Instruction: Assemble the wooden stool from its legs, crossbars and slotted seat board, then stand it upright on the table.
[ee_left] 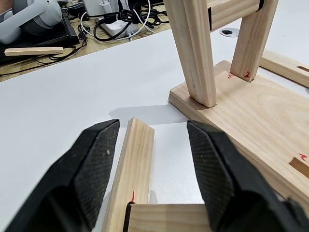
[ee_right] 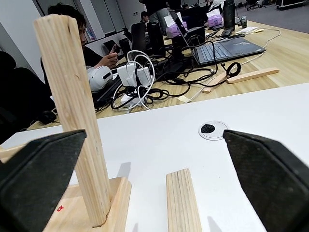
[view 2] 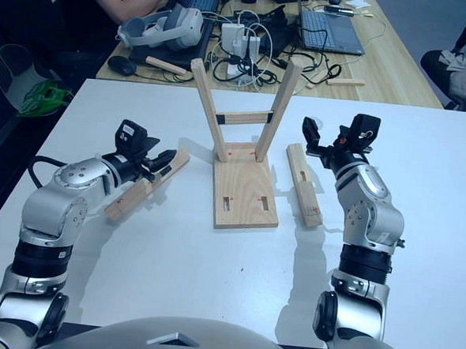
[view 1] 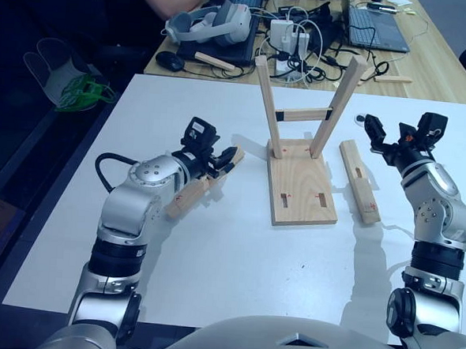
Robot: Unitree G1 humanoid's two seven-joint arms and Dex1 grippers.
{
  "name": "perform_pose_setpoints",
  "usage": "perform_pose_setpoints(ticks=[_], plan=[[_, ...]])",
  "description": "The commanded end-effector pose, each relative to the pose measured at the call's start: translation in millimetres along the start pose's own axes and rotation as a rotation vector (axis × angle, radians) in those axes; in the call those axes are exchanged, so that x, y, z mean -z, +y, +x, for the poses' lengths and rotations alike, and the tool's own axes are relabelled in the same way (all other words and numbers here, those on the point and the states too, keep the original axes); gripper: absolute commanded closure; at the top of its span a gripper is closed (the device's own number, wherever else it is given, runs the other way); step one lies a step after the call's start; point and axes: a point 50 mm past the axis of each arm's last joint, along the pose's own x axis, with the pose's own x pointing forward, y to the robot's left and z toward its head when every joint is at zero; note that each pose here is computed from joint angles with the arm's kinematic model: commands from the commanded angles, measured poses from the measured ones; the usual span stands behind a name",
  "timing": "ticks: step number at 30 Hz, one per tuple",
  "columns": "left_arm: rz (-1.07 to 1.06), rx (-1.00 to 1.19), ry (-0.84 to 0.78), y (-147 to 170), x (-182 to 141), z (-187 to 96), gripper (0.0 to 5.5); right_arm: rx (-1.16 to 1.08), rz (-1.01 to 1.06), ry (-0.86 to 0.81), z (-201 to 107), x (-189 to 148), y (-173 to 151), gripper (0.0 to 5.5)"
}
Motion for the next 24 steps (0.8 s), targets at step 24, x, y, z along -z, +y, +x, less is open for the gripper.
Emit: perform_pose_setpoints(ticks=[24], plan=[[0.226,0.301,0.330,41.9,-28.0,62.4,0.96,0.053,0.059,-0.045,0.0,-0.7,4.6,0.10]])
